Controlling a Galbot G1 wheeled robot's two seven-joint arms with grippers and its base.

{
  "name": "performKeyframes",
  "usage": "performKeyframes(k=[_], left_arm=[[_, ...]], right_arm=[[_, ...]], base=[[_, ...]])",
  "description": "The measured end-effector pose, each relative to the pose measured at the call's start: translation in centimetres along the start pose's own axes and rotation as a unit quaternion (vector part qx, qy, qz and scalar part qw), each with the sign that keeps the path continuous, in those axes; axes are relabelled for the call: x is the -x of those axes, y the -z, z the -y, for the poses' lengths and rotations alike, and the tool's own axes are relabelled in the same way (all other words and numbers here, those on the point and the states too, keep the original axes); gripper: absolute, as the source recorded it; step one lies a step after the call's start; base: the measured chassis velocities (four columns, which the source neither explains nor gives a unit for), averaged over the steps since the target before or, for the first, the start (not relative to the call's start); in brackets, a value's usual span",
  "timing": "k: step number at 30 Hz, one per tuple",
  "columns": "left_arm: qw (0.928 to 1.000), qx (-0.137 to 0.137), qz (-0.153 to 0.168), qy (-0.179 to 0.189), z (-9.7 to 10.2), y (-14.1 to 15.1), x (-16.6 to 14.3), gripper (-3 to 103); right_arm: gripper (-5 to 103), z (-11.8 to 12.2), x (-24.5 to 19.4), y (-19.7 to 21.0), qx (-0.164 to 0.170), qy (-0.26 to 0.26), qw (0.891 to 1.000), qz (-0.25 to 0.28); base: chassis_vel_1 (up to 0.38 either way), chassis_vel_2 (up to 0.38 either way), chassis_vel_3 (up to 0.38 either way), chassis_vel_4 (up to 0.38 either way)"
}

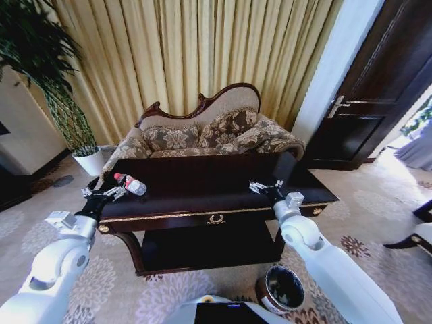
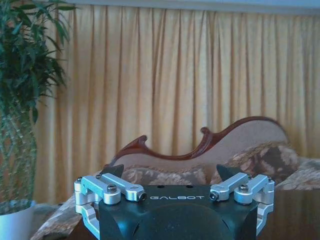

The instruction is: Move to the front of the table and place the trash on the table into the trash bin.

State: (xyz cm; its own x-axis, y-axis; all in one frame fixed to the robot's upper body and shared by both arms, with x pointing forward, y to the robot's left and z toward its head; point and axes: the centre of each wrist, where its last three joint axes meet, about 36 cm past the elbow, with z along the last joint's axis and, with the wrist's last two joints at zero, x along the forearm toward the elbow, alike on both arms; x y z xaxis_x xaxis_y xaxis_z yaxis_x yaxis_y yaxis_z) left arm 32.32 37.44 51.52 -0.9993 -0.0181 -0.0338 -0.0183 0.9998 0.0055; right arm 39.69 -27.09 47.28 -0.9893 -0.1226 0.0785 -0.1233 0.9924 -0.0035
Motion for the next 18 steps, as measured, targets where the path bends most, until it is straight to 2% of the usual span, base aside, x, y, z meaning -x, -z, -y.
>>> performKeyframes(k=[2, 3, 4, 6, 7, 13, 15, 16, 18], left_arm=[[0.9994, 0.001, -0.01, 0.033, 0.9, 0.7, 0.2, 100], [0.9994, 0.001, -0.01, 0.033, 0.9, 0.7, 0.2, 100], [0.9984, -0.001, -0.017, 0.053, 1.6, 1.3, 0.5, 100], [0.9974, -0.004, -0.024, 0.068, 2.3, 2.0, 0.9, 100], [0.9967, -0.007, -0.032, 0.074, 3.0, 2.7, 1.2, 100], [0.9955, -0.015, -0.05, 0.079, 3.9, 3.1, 2.1, 100], [0.9948, -0.035, -0.058, 0.076, 3.8, 2.4, 3.2, 100], [0.9948, -0.035, -0.058, 0.076, 3.8, 2.4, 3.2, 100], [0.9931, -0.066, -0.058, 0.078, 4.1, 1.8, 4.4, 100]], right_arm=[[100, -0.4, -0.1, -0.1, 0.001, 0.0, 1.0, -0.004], [100, -0.4, -0.1, -0.1, 0.001, 0.0, 1.0, -0.004], [100, -0.6, -0.1, -0.2, 0.003, 0.002, 1.0, -0.006], [100, -0.9, -0.1, -0.4, 0.003, 0.004, 1.0, -0.007], [100, -1.2, -0.2, -0.5, 0.004, 0.006, 1.0, -0.009], [100, -1.2, -0.2, -0.6, 0.002, 0.007, 1.0, -0.009], [100, -1.1, -0.2, -0.7, 0.0, 0.007, 1.0, -0.009], [100, -1.1, -0.2, -0.7, 0.0, 0.007, 1.0, -0.009], [100, -1.1, -0.2, -0.7, 0.0, 0.007, 1.0, -0.009]], base=[[0.0, 0.0, 0.0, 0.0], [0.0, 0.0, 0.0, 0.0], [0.0, 0.0, 0.0, 0.0], [0.0, 0.0, 0.0, 0.0], [0.0, 0.0, 0.0, 0.0], [0.0, 0.0, 0.0, 0.0], [0.0, 0.0, 0.0, 0.0], [0.0, 0.0, 0.0, 0.0], [0.0, 0.0, 0.0, 0.0]])
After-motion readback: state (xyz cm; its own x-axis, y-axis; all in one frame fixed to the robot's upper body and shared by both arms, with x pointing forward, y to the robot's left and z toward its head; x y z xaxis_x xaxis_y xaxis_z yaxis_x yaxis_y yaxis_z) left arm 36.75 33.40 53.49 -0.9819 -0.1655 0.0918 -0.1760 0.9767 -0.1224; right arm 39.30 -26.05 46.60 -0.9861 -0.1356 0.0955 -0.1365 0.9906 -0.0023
